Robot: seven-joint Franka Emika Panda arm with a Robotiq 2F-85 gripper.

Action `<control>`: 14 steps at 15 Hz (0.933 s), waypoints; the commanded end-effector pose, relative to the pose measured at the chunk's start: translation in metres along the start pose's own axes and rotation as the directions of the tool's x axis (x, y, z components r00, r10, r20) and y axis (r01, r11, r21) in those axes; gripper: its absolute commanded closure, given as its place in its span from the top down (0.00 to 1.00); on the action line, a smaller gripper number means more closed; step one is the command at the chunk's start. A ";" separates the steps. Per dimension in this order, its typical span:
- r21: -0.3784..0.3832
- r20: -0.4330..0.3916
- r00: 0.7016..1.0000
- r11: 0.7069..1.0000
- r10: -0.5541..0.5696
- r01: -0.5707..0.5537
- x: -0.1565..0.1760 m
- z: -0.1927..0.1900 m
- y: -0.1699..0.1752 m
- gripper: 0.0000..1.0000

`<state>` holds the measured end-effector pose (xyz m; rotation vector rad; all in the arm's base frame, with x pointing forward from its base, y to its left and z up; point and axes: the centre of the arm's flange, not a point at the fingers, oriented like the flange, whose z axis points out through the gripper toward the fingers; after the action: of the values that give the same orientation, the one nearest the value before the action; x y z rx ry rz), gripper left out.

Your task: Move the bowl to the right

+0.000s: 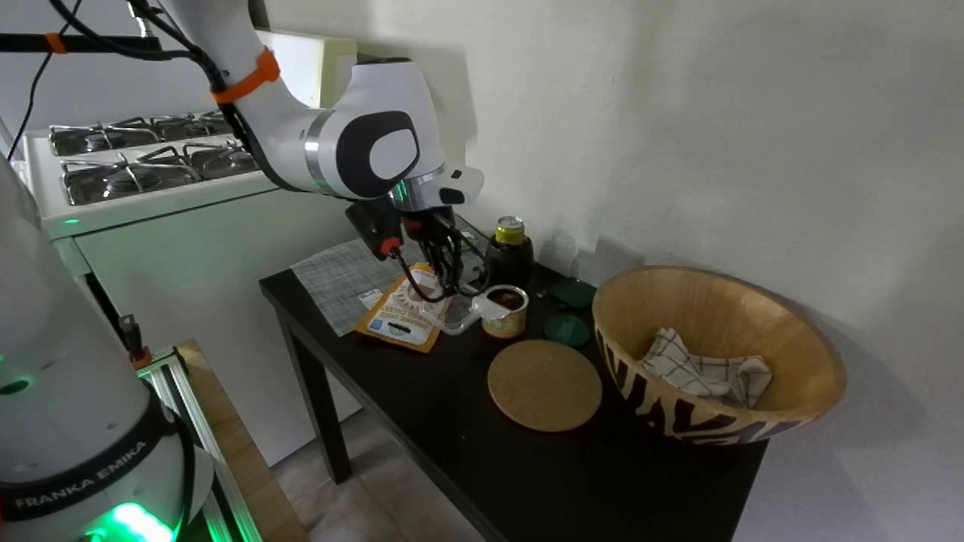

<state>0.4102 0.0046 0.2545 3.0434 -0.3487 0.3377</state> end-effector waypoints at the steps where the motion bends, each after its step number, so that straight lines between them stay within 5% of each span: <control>1: 0.000 0.016 1.000 1.000 0.001 -0.001 -0.001 0.002 0.005 0.02; 7: -0.166 0.180 0.984 0.986 0.014 0.017 -0.015 0.000 0.071 0.02; 14: -0.270 0.028 0.999 0.963 -0.016 0.023 0.000 0.017 0.121 0.02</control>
<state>0.3847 -0.1060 0.2562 2.8096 -0.3455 0.1267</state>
